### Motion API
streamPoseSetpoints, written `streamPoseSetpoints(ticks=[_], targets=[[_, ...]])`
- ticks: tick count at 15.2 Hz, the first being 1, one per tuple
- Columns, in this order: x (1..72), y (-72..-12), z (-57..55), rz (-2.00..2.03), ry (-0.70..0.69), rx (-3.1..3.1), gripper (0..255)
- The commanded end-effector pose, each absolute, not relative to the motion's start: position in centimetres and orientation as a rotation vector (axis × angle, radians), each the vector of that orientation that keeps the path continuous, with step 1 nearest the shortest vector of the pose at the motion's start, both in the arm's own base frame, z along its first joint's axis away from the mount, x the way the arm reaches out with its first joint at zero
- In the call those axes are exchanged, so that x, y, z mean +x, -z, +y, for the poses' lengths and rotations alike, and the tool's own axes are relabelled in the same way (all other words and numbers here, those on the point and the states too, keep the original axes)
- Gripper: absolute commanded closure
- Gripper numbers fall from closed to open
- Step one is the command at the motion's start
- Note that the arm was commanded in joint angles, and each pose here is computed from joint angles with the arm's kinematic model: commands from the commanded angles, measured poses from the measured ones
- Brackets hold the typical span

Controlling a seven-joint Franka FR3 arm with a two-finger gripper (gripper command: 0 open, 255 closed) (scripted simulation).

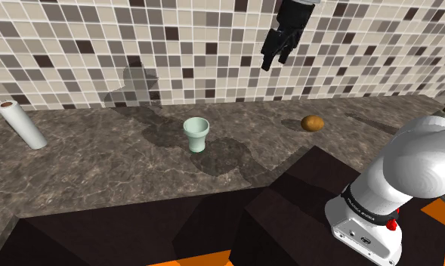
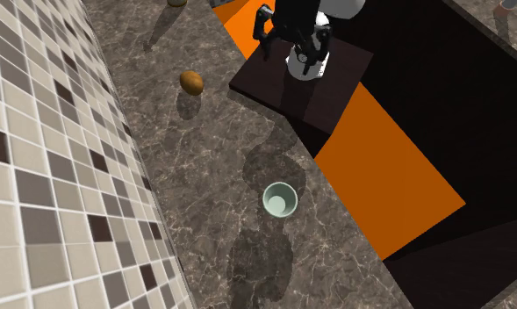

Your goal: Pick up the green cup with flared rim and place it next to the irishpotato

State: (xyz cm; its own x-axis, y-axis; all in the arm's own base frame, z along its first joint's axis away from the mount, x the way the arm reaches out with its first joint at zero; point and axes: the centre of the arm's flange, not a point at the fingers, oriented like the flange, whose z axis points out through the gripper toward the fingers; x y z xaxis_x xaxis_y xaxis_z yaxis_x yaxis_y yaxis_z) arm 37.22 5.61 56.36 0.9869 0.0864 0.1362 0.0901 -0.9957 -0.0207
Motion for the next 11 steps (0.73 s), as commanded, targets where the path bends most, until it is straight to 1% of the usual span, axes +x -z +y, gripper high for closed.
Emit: streamPoseSetpoints(ticks=[1, 11], targets=[[38.9, -54.2, 5.9, -0.124, 0.201, -3.098, 0], [47.1, -43.9, 8.4, -0.056, 0.142, -3.067, 0]])
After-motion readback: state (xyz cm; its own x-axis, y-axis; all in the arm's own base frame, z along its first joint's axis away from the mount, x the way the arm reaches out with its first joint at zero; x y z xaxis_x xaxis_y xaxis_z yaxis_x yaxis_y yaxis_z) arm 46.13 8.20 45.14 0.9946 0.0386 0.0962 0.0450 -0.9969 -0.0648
